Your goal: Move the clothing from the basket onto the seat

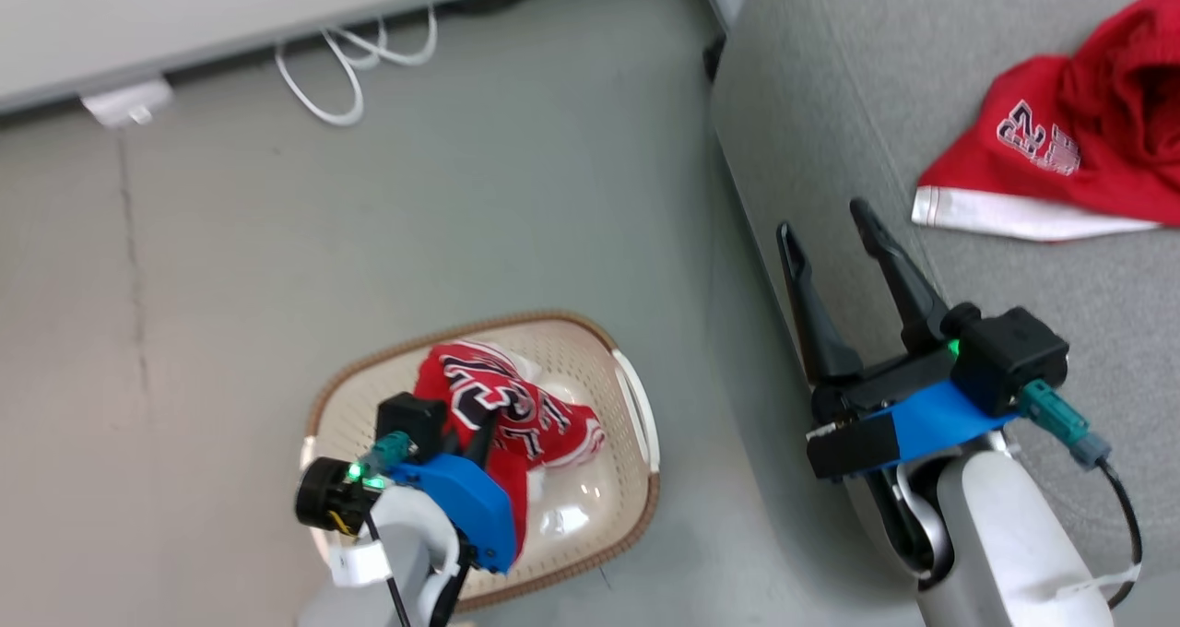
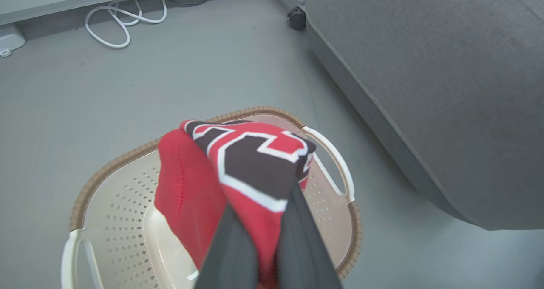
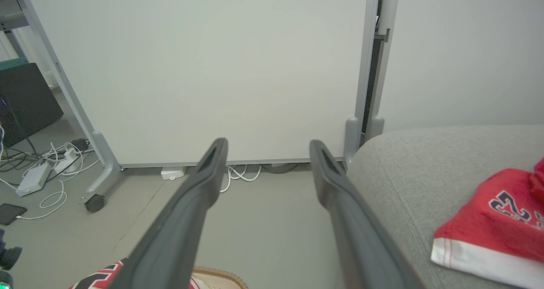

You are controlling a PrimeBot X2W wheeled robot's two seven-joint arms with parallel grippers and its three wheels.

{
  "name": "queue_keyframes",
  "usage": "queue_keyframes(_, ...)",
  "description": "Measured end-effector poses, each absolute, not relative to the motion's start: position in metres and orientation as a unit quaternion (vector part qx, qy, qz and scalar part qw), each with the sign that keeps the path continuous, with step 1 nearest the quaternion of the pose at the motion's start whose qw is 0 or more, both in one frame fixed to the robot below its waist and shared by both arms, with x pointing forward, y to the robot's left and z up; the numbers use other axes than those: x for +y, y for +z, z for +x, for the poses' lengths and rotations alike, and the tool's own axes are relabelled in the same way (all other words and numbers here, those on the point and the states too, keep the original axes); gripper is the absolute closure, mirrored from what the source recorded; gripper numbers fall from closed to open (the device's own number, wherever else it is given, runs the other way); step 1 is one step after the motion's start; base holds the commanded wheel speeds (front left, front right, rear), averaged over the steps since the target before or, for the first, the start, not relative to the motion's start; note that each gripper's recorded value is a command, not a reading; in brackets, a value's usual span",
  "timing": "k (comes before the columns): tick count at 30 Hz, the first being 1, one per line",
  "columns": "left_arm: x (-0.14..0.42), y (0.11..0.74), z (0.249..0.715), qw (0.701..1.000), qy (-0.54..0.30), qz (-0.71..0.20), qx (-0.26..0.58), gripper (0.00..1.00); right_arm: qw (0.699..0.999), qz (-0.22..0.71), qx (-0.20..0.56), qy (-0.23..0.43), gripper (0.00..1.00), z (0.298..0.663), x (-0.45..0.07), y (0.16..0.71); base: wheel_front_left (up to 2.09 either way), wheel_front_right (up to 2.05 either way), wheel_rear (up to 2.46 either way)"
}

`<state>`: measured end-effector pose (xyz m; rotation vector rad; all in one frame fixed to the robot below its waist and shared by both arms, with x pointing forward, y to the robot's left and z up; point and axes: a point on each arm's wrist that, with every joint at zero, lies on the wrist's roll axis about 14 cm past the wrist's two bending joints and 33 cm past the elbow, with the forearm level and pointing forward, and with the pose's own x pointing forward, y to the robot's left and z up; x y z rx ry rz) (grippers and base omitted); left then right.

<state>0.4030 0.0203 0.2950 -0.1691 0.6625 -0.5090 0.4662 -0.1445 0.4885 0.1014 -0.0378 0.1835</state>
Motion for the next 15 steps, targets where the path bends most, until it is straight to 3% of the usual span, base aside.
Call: queue_keyframes(15, 0.006, 0.434, 0.397, 0.945, -0.284, -0.087, 0.140, 1.00, 0.987, 0.060, -0.064, 0.133, 0.00, 0.411, -0.114, 0.549, 0.00, 0.00, 0.00)
